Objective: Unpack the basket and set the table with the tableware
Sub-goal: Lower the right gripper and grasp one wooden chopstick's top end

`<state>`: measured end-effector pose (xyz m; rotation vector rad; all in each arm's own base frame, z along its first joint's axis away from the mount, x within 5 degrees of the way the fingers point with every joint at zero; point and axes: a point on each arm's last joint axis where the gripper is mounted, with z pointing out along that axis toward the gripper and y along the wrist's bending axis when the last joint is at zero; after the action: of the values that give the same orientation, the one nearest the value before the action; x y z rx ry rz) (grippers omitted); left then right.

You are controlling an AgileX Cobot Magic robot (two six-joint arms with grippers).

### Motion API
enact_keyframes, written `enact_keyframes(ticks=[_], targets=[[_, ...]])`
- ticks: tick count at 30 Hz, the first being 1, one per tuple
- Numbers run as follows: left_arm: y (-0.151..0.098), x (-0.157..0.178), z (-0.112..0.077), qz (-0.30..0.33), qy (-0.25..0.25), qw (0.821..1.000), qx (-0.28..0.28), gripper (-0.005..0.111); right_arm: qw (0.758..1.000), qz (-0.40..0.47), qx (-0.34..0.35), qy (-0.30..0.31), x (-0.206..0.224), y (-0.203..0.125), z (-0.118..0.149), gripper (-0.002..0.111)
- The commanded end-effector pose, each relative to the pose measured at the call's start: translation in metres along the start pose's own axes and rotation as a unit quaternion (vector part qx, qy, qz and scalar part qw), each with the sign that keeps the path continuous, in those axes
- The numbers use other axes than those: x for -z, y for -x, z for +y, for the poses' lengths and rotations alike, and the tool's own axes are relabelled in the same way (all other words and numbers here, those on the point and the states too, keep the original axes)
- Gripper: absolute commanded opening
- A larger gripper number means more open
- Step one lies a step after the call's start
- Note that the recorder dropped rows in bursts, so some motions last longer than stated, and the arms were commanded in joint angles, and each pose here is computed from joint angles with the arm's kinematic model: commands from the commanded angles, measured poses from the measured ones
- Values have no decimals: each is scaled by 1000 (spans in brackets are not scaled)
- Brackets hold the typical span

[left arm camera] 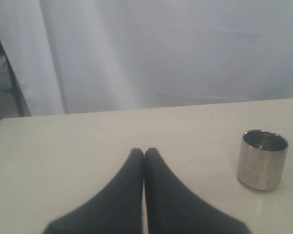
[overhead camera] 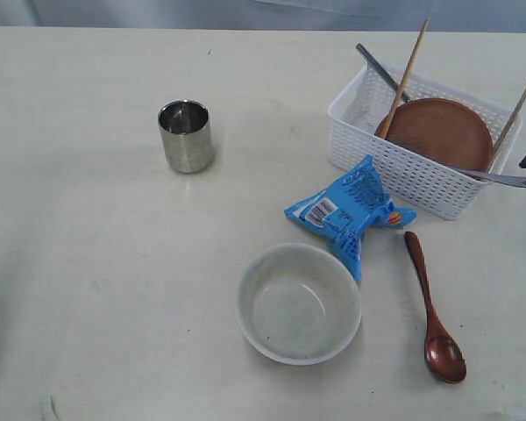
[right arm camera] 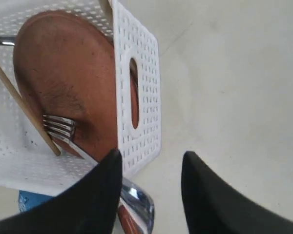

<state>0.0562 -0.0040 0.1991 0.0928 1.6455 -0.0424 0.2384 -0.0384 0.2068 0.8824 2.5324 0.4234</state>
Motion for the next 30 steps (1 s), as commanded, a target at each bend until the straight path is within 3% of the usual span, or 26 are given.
enact_keyframes(ticks=[1, 4, 6, 14, 30], targets=[[-1, 0, 0, 0, 2, 1000, 4, 0, 999, -34, 28, 11, 12, 20, 11, 38], [-1, 0, 0, 0, 2, 1000, 4, 0, 994, -90, 62, 20, 24, 41, 23, 40], [-1, 0, 0, 0, 2, 1000, 4, 0, 989, -122, 81, 15, 26, 60, 29, 50], [-1, 0, 0, 0, 2, 1000, 4, 0, 991, -106, 82, 4, -25, 117, 42, 51], [-1, 0, 0, 0, 2, 1000, 4, 0, 989, -95, 114, 8, -60, 132, 60, 50]])
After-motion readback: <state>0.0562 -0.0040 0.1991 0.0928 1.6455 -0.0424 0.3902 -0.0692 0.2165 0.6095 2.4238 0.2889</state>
